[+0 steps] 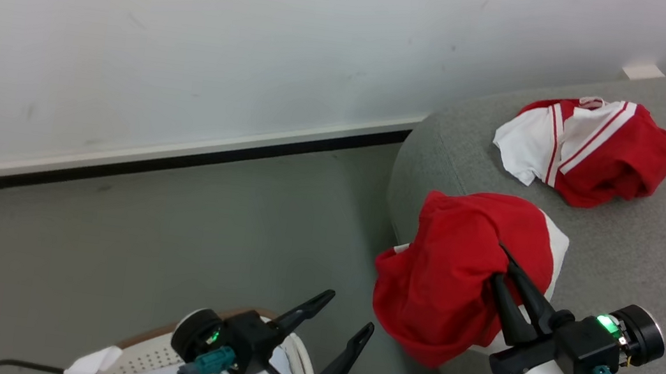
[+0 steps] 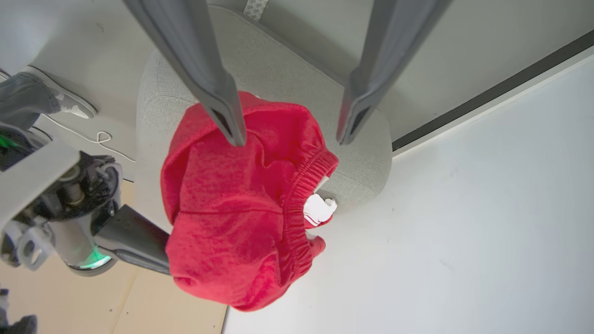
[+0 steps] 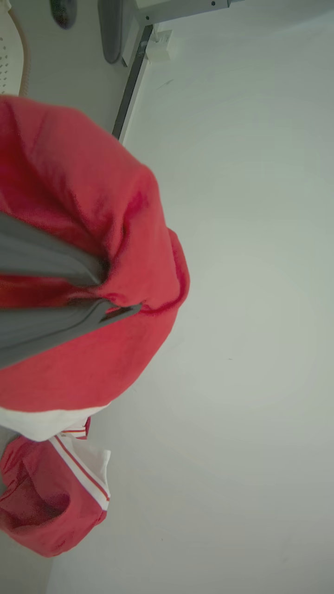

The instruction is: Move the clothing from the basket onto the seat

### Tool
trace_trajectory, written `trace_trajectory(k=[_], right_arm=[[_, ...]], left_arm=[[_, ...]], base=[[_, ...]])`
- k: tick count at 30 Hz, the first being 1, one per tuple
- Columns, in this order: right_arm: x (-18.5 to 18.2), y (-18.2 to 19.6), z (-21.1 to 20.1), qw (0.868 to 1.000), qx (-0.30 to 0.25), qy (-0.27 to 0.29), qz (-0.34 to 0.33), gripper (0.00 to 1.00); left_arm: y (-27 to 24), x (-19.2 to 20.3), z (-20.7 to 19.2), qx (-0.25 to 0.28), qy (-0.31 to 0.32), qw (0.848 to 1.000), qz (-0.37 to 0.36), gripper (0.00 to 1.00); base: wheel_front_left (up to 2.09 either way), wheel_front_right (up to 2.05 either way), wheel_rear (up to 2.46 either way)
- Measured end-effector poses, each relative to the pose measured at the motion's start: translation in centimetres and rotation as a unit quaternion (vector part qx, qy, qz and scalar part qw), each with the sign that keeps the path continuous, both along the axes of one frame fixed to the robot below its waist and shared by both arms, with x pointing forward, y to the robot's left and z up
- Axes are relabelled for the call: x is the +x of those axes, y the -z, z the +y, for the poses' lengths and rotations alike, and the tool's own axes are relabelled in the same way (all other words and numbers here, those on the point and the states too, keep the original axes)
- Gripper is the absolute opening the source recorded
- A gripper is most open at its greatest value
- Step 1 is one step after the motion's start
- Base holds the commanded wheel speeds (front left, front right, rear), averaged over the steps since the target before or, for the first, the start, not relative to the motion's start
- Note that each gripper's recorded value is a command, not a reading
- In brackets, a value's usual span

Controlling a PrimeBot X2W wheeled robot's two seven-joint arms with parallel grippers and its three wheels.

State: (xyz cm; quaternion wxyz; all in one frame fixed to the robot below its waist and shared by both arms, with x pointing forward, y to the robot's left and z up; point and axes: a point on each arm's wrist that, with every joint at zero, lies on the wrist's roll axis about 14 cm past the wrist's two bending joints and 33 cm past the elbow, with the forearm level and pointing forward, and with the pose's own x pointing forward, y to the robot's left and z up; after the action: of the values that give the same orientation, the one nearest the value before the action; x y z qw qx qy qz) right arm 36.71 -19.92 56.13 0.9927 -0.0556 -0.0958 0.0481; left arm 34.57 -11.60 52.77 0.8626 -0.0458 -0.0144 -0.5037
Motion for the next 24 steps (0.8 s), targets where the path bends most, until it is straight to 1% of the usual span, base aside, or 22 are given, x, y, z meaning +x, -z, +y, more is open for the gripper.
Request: trace_trajectory(k=[6, 11, 15, 18, 24], right_arm=[[0.3, 0.6, -2.2, 0.999, 0.027, 0.044, 0.005, 0.00], [2.1, 0.3, -5.2, 0.994, 0.065, 0.090, -0.006, 0.00], [5.4, -1.7, -8.1, 0.989, 0.068, 0.123, -0.039, 0.00], [8.7, -3.5, -10.2, 0.986, 0.067, 0.143, -0.060, 0.00], [15.3, -6.7, -14.5, 0.982, 0.019, 0.176, -0.072, 0.00]], left_arm=[[0.9, 0.9, -1.4, -0.002, 0.031, 0.999, 0.011, 1.00], [2.0, 2.8, -0.8, 0.001, 0.033, 0.999, 0.021, 1.00], [3.2, 5.1, 0.4, 0.007, 0.027, 0.999, 0.021, 1.00], [4.6, 7.1, 1.6, 0.012, 0.015, 0.999, 0.025, 1.00], [8.1, 11.0, 4.3, 0.014, -0.020, 0.998, 0.051, 1.00]], base=[[0.00, 0.00, 0.00], [0.00, 0.00, 0.00], [0.00, 0.00, 0.00], [0.00, 0.00, 0.00], [0.00, 0.00, 0.00]])
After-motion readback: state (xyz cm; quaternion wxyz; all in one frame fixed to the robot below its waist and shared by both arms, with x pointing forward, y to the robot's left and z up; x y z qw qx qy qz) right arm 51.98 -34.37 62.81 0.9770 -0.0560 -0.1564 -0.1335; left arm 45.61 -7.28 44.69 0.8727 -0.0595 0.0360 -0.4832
